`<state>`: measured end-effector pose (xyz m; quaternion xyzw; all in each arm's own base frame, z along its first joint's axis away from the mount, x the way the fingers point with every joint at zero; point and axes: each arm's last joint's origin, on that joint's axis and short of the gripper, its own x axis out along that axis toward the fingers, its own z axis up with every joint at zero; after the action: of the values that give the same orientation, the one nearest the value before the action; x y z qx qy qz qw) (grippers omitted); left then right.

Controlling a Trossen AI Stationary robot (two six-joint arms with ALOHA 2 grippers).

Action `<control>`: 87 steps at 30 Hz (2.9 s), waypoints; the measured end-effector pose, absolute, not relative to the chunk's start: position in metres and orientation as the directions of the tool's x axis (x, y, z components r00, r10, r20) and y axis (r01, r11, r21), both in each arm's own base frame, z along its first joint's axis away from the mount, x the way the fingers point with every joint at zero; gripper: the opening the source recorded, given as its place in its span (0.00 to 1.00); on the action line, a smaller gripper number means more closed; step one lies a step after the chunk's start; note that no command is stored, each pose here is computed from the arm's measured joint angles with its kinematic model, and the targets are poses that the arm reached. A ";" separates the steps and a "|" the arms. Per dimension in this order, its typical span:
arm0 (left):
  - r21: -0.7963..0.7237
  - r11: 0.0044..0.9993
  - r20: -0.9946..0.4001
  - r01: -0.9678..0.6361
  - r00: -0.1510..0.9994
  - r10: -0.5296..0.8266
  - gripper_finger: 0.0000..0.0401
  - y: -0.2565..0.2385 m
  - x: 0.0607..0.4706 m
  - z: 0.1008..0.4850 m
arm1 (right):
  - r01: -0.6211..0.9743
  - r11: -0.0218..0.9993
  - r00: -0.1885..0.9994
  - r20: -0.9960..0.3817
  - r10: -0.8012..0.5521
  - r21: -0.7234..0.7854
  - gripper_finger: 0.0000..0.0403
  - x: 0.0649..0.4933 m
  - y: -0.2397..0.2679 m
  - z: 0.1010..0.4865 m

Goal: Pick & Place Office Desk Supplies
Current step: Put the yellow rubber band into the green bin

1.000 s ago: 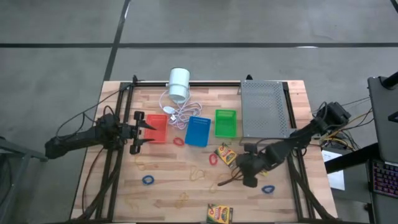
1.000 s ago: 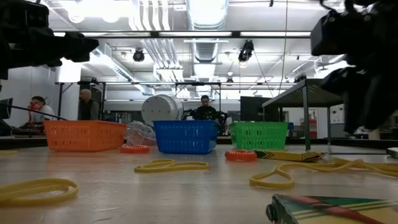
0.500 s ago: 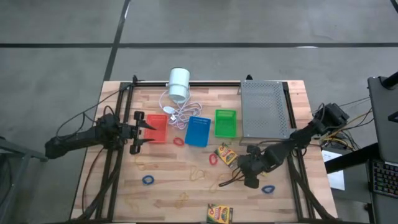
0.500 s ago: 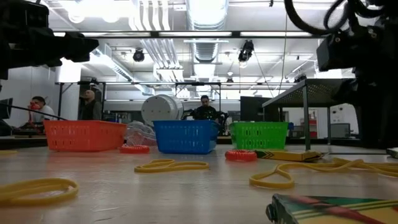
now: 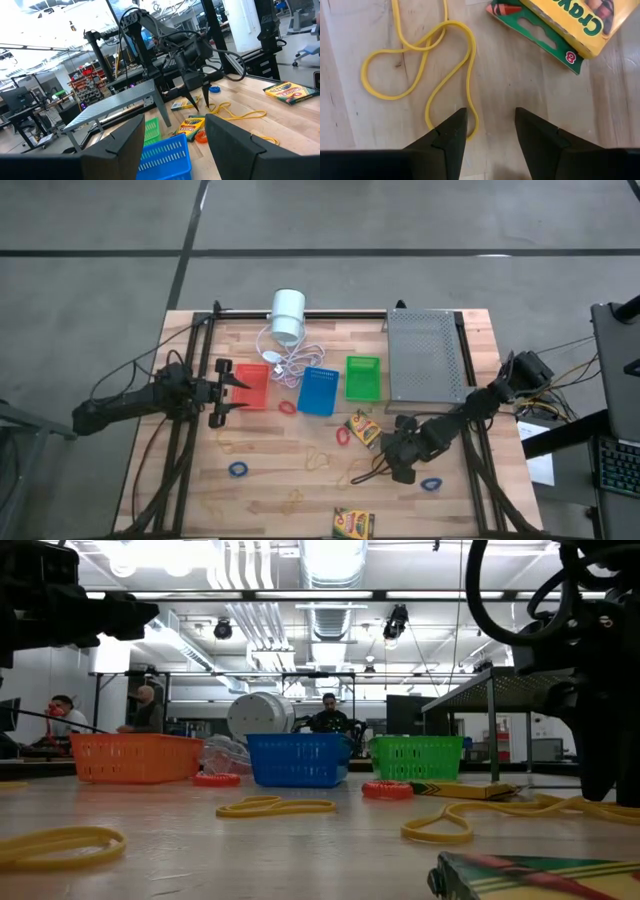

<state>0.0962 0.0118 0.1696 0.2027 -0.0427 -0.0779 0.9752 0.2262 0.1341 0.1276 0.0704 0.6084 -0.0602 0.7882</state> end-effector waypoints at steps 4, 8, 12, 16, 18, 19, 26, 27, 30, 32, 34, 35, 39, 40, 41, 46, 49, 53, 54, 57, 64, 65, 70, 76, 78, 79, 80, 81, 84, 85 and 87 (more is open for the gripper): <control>0.402 0.906 0.052 0.135 0.984 -0.169 0.52 0.012 0.096 0.170 | 0.166 0.985 0.258 -0.966 -0.005 0.040 0.38 0.225 0.137 0.129; 0.402 0.906 0.052 0.135 0.984 -0.169 0.52 0.012 0.096 0.170 | 0.166 0.985 0.253 -0.967 -0.007 0.037 0.35 0.224 0.137 0.130; 0.402 0.906 0.052 0.135 0.984 -0.169 0.52 0.012 0.096 0.170 | 0.168 0.985 0.247 -0.969 -0.011 0.032 0.29 0.224 0.138 0.127; 0.402 0.906 0.052 0.135 0.984 -0.169 0.52 0.012 0.096 0.170 | 0.182 0.983 0.248 -0.969 -0.015 0.032 0.21 0.224 0.138 0.127; 0.402 0.906 0.052 0.135 0.984 -0.169 0.52 0.012 0.096 0.170 | 0.194 0.981 0.252 -0.967 -0.021 0.029 0.16 0.224 0.137 0.128; 0.402 0.906 0.052 0.135 0.984 -0.169 0.52 0.012 0.096 0.170 | 0.195 0.980 0.252 -0.967 -0.022 0.029 0.14 0.224 0.137 0.128; 0.402 0.906 0.052 0.135 0.984 -0.169 0.52 0.012 0.096 0.170 | 0.197 0.980 0.257 -0.966 -0.022 0.030 0.03 0.223 0.137 0.129; 0.402 0.906 0.052 0.135 0.984 -0.169 0.52 0.012 0.096 0.170 | 0.199 0.980 0.258 -0.966 -0.021 0.032 0.02 0.223 0.137 0.130; 0.402 0.906 0.052 0.135 0.984 -0.169 0.52 0.012 0.096 0.170 | 0.222 0.974 0.259 -0.966 -0.020 0.039 0.02 0.225 0.138 0.132; 0.402 0.906 0.052 0.135 0.984 -0.169 0.52 0.012 0.096 0.170 | 0.224 0.974 0.258 -0.966 -0.018 0.042 0.02 0.226 0.139 0.135; 0.402 0.906 0.052 0.135 0.984 -0.170 0.52 0.012 0.096 0.170 | 0.221 0.974 0.254 -0.967 -0.008 0.050 0.02 0.228 0.140 0.143; 0.402 0.906 0.052 0.135 0.984 -0.169 0.52 0.012 0.096 0.170 | 0.218 0.974 0.264 -0.965 -0.004 0.056 0.02 0.229 0.141 0.149; 0.402 0.906 0.052 0.135 0.984 -0.169 0.52 0.012 0.096 0.170 | 0.208 0.977 0.298 -0.954 -0.026 0.038 0.02 0.233 0.142 0.174; 0.402 0.906 0.052 0.135 0.984 -0.170 0.52 0.012 0.096 0.170 | 0.210 0.977 0.298 -0.954 -0.037 0.027 0.02 0.233 0.142 0.178; 0.402 0.906 0.052 0.135 0.984 -0.169 0.52 0.012 0.096 0.170 | 0.211 0.977 0.305 -0.951 -0.044 0.022 0.02 0.234 0.142 0.184; 0.402 0.906 0.052 0.135 0.984 -0.169 0.52 0.012 0.096 0.170 | 0.198 0.980 0.343 -0.937 -0.068 0.001 0.02 0.237 0.143 0.208; 0.402 0.906 0.052 0.135 0.984 -0.170 0.52 0.012 0.096 0.170 | 0.174 0.984 0.374 -0.922 -0.100 -0.036 0.02 0.238 0.142 0.223; 0.402 0.906 0.052 0.135 0.984 -0.169 0.52 0.012 0.096 0.170 | 0.137 0.986 0.414 -0.899 -0.147 -0.098 0.02 0.239 0.140 0.240; 0.402 0.906 0.052 0.134 0.984 -0.169 0.52 0.012 0.096 0.170 | 0.134 0.985 0.432 -0.889 -0.153 -0.104 0.02 0.240 0.140 0.245; 0.402 0.906 0.052 0.135 0.984 -0.169 0.52 0.012 0.096 0.170 | 0.126 0.982 0.503 -0.844 -0.187 -0.143 0.02 0.242 0.138 0.261; 0.402 0.906 0.052 0.135 0.984 -0.169 0.52 0.012 0.096 0.170 | 0.177 0.965 0.631 -0.730 -0.262 -0.193 0.02 0.237 0.126 0.299; 0.402 0.906 0.052 0.135 0.984 -0.169 0.52 0.012 0.096 0.170 | 0.199 0.960 0.646 -0.711 -0.278 -0.195 0.02 0.235 0.123 0.305; 0.402 0.906 0.052 0.135 0.984 -0.169 0.52 0.012 0.096 0.170 | 0.331 0.918 0.697 -0.600 -0.393 -0.218 0.02 0.227 0.100 0.330; 0.402 0.906 0.052 0.135 0.984 -0.169 0.52 0.012 0.096 0.170 | 0.398 0.881 0.707 -0.527 -0.471 -0.254 0.02 0.214 0.067 0.355; 0.402 0.906 0.052 0.134 0.984 -0.169 0.52 0.012 0.096 0.170 | 0.413 0.870 0.703 -0.512 -0.493 -0.271 0.02 0.211 0.056 0.362; 0.402 0.906 0.052 0.134 0.984 -0.169 0.52 0.012 0.096 0.170 | 0.418 0.865 0.700 -0.508 -0.502 -0.278 0.02 0.209 0.050 0.364; 0.402 0.906 0.052 0.135 0.984 -0.169 0.52 0.012 0.096 0.170 | 0.422 0.863 0.699 -0.506 -0.506 -0.279 0.02 0.207 0.045 0.367; 0.402 0.906 0.052 0.134 0.984 -0.169 0.52 0.012 0.096 0.170 | 0.429 0.859 0.696 -0.503 -0.512 -0.279 0.02 0.206 0.040 0.370; 0.402 0.906 0.052 0.135 0.984 -0.169 0.52 0.012 0.096 0.170 | 0.453 0.846 0.683 -0.499 -0.533 -0.282 0.02 0.204 0.025 0.376; 0.402 0.906 0.052 0.135 0.984 -0.170 0.52 0.012 0.096 0.170 | 0.452 0.849 0.682 -0.506 -0.527 -0.275 0.02 0.204 0.021 0.377; 0.402 0.906 0.052 0.135 0.984 -0.170 0.52 0.012 0.096 0.170 | 0.441 0.862 0.686 -0.526 -0.503 -0.250 0.02 0.205 0.013 0.378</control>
<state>0.0962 0.0118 0.1697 0.2028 -0.0429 -0.0780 0.9752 0.2045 0.0129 0.3780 -0.0515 0.3014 -0.2576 0.9166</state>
